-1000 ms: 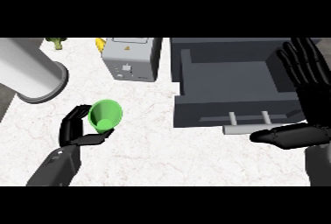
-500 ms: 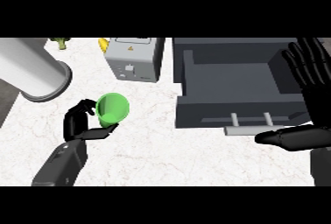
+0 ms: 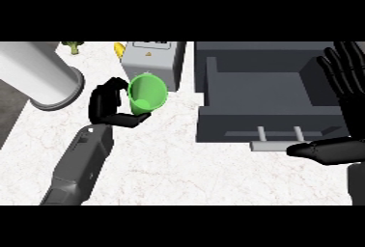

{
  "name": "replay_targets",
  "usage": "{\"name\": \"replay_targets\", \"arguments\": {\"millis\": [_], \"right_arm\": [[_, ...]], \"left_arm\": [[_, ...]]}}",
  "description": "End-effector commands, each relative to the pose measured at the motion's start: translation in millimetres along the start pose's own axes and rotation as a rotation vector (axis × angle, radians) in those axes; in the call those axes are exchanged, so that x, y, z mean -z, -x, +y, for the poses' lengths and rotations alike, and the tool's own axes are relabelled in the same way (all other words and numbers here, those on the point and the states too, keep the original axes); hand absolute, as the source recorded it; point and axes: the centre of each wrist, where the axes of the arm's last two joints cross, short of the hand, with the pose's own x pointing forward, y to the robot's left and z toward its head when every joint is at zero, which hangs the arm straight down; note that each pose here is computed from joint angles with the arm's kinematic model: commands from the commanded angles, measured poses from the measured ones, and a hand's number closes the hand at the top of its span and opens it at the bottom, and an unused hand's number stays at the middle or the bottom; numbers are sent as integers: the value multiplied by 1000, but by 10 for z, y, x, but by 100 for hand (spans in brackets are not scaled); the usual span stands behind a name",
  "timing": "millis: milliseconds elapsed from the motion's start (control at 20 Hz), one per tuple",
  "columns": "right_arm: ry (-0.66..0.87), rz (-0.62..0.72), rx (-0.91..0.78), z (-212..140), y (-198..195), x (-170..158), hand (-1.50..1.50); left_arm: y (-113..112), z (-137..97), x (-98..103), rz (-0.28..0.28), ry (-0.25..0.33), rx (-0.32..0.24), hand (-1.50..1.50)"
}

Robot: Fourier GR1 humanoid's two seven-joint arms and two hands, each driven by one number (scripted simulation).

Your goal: Pick up the cup, place it into the drawer and close the drawer

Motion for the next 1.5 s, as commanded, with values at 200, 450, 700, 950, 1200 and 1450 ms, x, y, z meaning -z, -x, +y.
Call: {"name": "replay_targets", "arguments": {"millis": [200,450,700,950,1200,1450], "right_arm": [[19,12,-33,41,101,4,-150],[29,20,-14,-12,193,-29,-150],[21,-5,-3,-135,-8,101,-150],[-18,-31,1,112,20,150,-150],[-25,-33,11,112,-8,104,-150],[-68,-46,17,152,7,193,-150]], "left_arm": [[-573,-917,913,-44,177,-74,150],[-1140,-1403,1517,-29,196,-5,150],[-1320,-1830,1638,-17,181,54,150],[-1269,-2058,1771,124,166,143,150],[-1170,-2109,1761,230,168,233,150],[-922,-2000,1595,326,229,287,150]]}}
